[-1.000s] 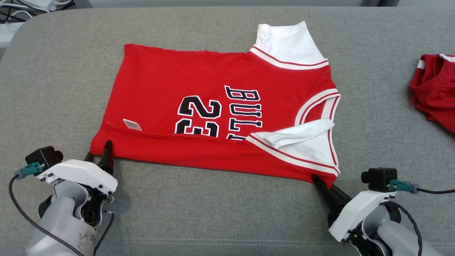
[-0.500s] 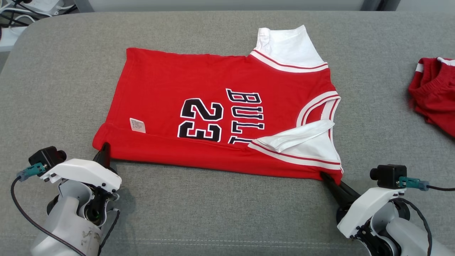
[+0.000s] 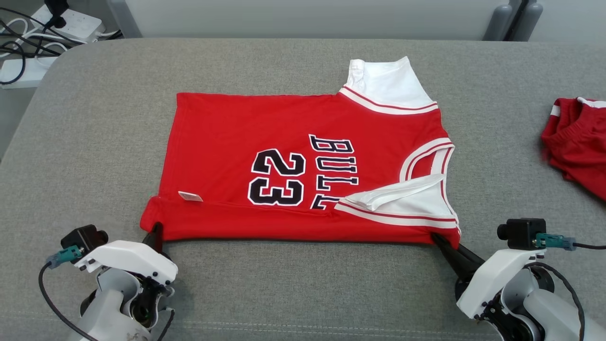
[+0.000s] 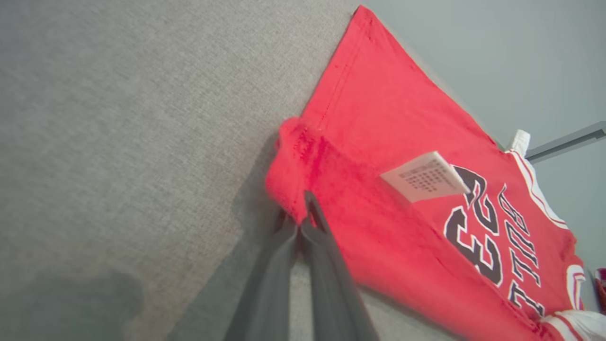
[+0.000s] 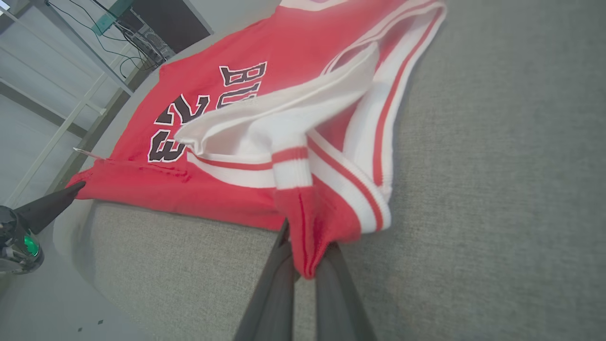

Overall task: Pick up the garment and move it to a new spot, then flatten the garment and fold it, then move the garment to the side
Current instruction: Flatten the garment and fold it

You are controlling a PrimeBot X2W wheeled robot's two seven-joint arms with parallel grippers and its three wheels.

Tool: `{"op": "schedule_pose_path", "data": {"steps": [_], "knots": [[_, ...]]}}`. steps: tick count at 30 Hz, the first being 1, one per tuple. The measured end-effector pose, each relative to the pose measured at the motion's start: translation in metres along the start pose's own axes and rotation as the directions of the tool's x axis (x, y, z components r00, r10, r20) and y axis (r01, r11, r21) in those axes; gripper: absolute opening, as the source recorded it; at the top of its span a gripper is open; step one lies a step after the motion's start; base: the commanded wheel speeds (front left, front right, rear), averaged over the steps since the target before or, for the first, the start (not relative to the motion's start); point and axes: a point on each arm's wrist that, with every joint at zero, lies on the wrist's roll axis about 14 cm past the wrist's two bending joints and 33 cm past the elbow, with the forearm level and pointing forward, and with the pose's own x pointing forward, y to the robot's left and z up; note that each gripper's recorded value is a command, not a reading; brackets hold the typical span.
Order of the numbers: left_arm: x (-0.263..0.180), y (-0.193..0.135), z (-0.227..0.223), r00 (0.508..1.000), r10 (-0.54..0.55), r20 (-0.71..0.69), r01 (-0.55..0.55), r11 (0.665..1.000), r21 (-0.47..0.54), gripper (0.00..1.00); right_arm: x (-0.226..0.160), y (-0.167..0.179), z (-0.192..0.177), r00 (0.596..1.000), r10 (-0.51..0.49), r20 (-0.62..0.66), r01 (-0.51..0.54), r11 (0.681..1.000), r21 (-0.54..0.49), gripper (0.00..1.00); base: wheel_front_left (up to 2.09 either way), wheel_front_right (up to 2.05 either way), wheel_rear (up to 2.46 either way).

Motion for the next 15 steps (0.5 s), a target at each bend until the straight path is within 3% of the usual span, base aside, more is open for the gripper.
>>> {"op": "schedule_pose_path", "data": {"steps": [15], "knots": [[-0.019, 0.008, -0.014, 1.0, 0.003, -0.029, -0.003, 1.0, 0.024, 0.0, -0.021, 0.01, -0.015, 0.995, 0.029, -0.093, -0.029, 1.0, -0.006, 0.0, 0.0, 0.0, 0.0]]}}
